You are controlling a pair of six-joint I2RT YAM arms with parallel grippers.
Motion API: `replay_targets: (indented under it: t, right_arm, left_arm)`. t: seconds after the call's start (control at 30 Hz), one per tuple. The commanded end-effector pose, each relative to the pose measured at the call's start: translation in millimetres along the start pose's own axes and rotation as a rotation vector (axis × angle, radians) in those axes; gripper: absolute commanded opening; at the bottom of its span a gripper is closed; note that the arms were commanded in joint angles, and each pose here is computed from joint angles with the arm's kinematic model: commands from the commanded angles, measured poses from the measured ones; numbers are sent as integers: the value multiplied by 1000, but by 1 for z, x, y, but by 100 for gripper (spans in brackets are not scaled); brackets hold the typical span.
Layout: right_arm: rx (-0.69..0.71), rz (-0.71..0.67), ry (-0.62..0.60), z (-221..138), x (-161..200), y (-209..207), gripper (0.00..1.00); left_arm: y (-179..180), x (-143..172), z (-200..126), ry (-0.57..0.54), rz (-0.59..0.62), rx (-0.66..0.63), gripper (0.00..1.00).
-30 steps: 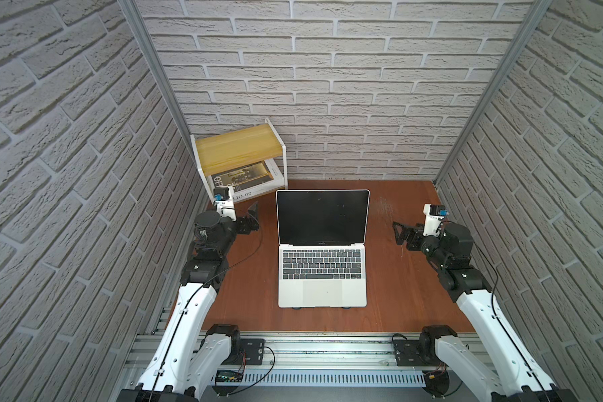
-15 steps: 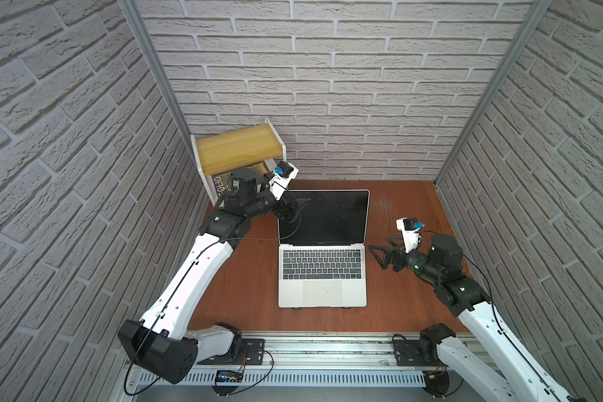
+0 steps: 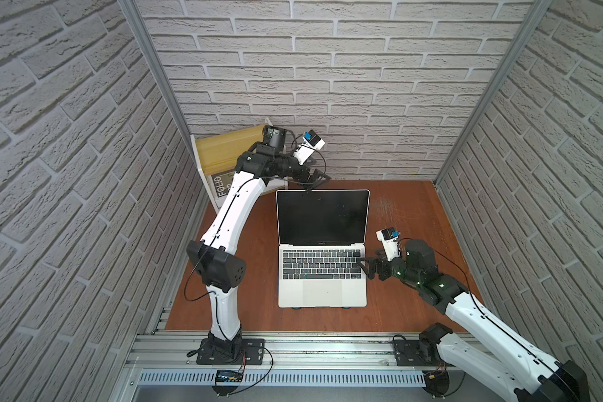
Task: Close the laptop lid and set it aside
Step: Close the lid of the laptop.
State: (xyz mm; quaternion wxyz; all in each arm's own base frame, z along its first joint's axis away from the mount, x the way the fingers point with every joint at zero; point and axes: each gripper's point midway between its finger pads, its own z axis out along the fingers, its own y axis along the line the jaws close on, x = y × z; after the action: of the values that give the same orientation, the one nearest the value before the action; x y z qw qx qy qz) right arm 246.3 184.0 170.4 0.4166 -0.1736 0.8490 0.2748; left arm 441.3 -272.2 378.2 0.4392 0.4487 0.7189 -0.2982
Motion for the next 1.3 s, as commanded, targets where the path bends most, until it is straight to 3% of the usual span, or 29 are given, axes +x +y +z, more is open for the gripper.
replay_targets:
  t: [0.0, 0.53, 0.73, 1.03, 1.27]
  right_arm:
    - [38, 3, -46, 4, -5, -4, 97]
    - [228, 83, 51, 16, 22, -39, 98]
    - [306, 135, 104, 24, 35, -55, 98]
    - [390, 155, 128, 26, 41, -68, 98]
    - [435, 160, 155, 28, 47, -75, 97]
  left_arm:
    - [-23, 14, 8, 71, -45, 118, 97]
    - [-47, 52, 30, 194, -57, 240, 91]
    - [-52, 53, 30, 211, -41, 236, 83]
    - [-64, 57, 28, 243, 4, 244, 61]
    - [-79, 62, 30, 275, 45, 242, 56]
